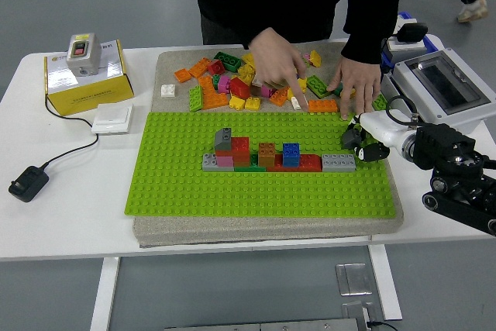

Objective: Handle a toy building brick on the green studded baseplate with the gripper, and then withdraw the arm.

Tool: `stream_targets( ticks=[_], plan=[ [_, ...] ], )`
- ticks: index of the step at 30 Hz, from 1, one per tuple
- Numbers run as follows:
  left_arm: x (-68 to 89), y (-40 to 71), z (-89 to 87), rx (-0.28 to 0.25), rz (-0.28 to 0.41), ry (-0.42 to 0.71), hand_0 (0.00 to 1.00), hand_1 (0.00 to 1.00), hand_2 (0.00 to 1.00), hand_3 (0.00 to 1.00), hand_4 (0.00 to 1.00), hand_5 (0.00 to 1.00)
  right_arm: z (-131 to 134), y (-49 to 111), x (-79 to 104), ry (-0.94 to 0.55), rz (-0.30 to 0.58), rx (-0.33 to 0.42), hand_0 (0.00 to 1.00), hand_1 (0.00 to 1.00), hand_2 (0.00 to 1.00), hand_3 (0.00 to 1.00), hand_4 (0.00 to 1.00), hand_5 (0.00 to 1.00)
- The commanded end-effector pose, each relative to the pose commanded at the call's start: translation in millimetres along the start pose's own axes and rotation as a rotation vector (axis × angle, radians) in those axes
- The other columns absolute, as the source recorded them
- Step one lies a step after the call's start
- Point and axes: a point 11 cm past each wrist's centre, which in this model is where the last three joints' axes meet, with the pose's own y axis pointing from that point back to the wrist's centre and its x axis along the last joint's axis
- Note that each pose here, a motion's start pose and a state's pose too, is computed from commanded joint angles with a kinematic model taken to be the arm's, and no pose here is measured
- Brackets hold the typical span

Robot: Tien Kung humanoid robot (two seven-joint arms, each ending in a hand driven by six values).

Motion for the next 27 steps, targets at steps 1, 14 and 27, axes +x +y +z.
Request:
stream_targets(
  ticks=[1,14,27],
  plan=[
    [-0.1,0.0,0.1,-0.001,0.0,0.0,0.715,0.679,0.629,0.655,0.293,0.594,-0.2,0.0,-0.1,0.001,0.0,0.001,0.101,0.191,0.512,0.709,0.486,0.329],
    [-0.5,-0.2,0.2,-0.005,0.001,0.002,0.715,0.678,0.629,0.657,0.293,0.597,-0.2,-0.4,-2.6,0.013,-0.004,-0.001,0.102,0.187,0.498,0.654,0.48,0.332],
    [-1.6,-0.8,-0.6,-0.007,0.002,0.001,0.714,0.677,0.63,0.656,0.291,0.6,1.4,0.9,5.3,0.021,0.018,-0.005,0.101,0.183,0.465,0.636,0.457,0.327]
  ],
)
